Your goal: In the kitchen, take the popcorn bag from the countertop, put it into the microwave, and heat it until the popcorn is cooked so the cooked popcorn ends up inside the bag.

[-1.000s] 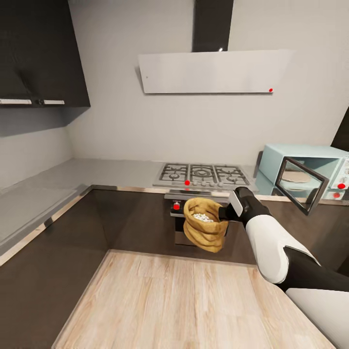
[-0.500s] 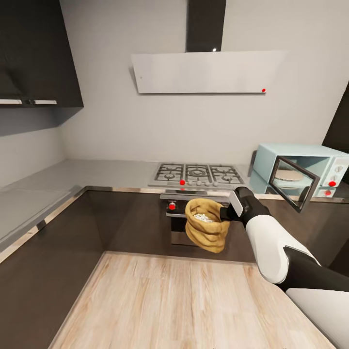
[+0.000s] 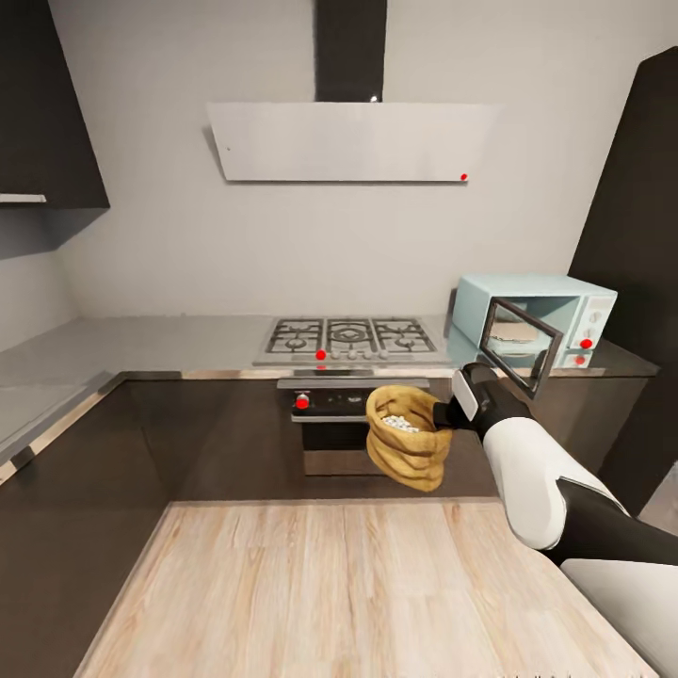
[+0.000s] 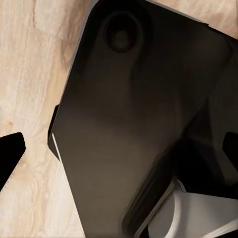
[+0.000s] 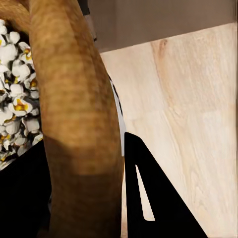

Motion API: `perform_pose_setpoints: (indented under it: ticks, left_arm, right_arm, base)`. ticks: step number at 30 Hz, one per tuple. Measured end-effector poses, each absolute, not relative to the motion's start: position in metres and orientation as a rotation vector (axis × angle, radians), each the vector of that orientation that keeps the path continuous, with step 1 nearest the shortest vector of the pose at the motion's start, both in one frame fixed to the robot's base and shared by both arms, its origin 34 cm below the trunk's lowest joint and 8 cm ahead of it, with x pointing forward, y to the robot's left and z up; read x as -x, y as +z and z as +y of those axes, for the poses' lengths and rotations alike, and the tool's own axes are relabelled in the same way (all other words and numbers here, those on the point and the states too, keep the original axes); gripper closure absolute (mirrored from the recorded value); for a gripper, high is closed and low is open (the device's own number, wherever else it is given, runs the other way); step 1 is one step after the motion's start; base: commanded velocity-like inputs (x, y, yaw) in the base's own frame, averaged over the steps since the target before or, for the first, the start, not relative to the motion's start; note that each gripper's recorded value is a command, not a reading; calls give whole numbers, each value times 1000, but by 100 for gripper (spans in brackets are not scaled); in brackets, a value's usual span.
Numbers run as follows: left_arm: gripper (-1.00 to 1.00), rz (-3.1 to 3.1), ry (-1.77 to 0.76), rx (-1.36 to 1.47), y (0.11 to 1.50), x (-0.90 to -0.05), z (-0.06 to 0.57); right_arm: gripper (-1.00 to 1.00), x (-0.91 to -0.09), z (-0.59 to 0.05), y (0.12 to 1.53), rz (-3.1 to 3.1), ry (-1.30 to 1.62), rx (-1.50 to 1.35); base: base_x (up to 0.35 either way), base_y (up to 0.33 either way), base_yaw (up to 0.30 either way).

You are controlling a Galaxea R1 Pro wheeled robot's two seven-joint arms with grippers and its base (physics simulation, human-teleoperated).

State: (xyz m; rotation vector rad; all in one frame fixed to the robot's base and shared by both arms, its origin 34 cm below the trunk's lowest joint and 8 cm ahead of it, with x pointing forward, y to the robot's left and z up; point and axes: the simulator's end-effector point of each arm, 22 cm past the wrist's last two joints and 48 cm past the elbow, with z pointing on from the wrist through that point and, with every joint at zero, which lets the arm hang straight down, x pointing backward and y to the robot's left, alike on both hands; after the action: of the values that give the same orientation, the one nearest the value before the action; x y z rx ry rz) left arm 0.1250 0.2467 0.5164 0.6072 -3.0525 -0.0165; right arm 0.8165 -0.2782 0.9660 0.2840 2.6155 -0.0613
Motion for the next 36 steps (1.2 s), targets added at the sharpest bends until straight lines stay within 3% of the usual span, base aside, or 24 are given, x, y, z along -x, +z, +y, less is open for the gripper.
perform_pose_setpoints:
  ticks: [7,36]
  left_arm:
    - [-100,-3053,-17,-607,516,-125,247]
    - [-100,-3053,-15,-607,516,-125,246]
  right_arm:
    - [100,-814,-322,967,2606,-109,-346]
    - [100,-813,-326,967,2605,-115,-352]
  base:
    - [0,0,-243]
    - [0,0,-243]
